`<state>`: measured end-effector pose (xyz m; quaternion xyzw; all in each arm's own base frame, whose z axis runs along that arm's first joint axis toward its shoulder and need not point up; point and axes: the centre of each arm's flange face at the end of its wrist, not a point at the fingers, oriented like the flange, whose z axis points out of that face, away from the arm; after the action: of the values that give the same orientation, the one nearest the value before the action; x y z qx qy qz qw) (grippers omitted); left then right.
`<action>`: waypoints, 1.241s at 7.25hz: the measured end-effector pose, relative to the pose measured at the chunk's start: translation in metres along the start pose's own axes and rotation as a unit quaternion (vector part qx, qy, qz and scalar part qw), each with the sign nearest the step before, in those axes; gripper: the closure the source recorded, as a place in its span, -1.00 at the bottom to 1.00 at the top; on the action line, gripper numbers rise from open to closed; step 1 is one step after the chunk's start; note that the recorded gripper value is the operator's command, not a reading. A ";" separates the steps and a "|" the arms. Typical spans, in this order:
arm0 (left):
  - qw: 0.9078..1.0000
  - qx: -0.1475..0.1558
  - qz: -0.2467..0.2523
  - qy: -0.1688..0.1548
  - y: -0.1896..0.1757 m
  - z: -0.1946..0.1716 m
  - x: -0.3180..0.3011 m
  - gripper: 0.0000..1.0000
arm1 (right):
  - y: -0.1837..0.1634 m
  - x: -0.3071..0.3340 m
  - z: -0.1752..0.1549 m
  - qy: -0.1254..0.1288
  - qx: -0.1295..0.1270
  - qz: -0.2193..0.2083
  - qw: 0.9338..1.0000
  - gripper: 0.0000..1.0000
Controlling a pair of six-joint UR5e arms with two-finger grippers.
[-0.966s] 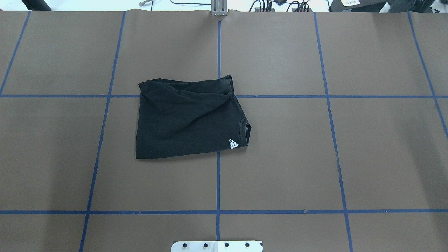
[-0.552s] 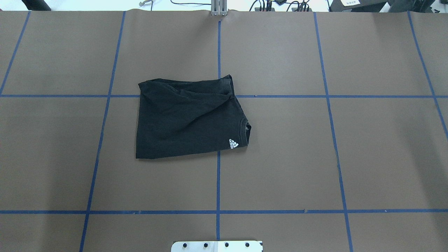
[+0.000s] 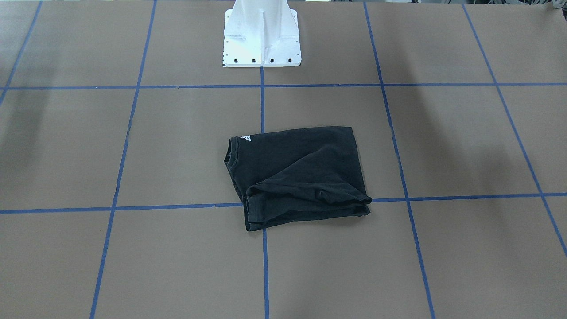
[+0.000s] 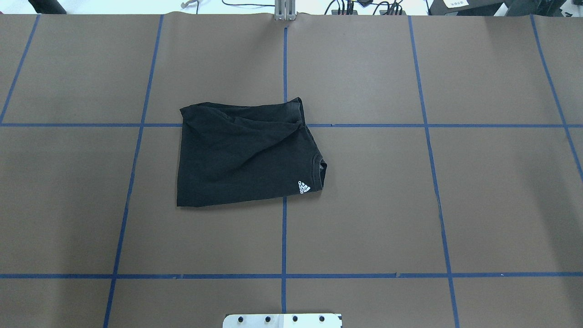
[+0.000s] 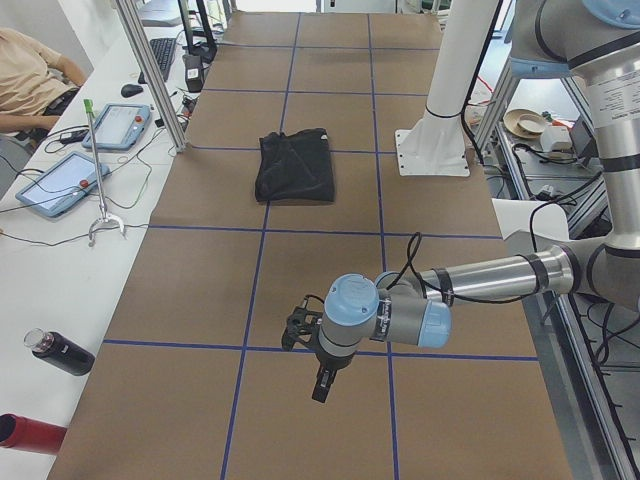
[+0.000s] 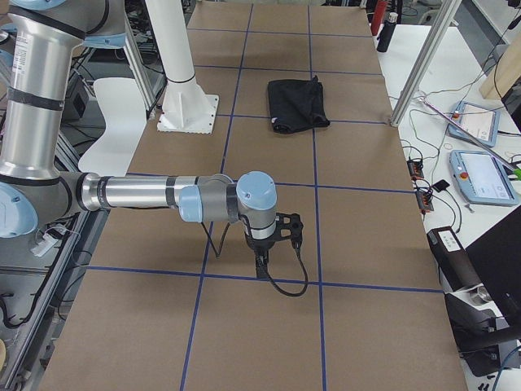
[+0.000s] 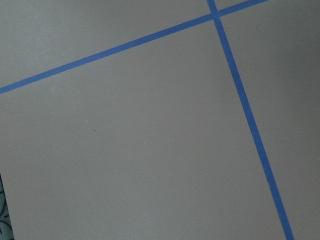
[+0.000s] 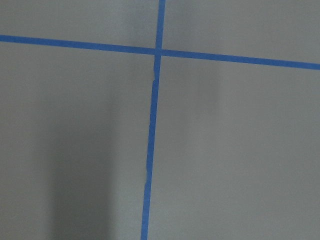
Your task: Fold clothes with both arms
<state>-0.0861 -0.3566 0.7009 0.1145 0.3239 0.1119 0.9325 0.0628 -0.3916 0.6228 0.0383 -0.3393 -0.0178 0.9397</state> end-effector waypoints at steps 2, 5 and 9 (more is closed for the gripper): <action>1.000 0.001 0.003 -0.001 -0.001 -0.001 0.001 -1.00 | 0.004 0.002 0.002 0.000 -0.004 0.003 1.000 -1.00; 1.000 0.002 0.005 0.000 -0.001 -0.002 0.001 -1.00 | 0.009 0.003 0.004 -0.003 -0.007 0.005 1.000 -1.00; 1.000 0.002 0.006 0.000 -0.001 -0.002 0.001 -1.00 | 0.012 0.004 0.006 -0.004 -0.008 0.006 1.000 -1.00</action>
<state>-0.0860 -0.3567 0.6983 0.1184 0.3231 0.1170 0.9316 0.0622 -0.3801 0.6305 0.0284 -0.3429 -0.0155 0.9388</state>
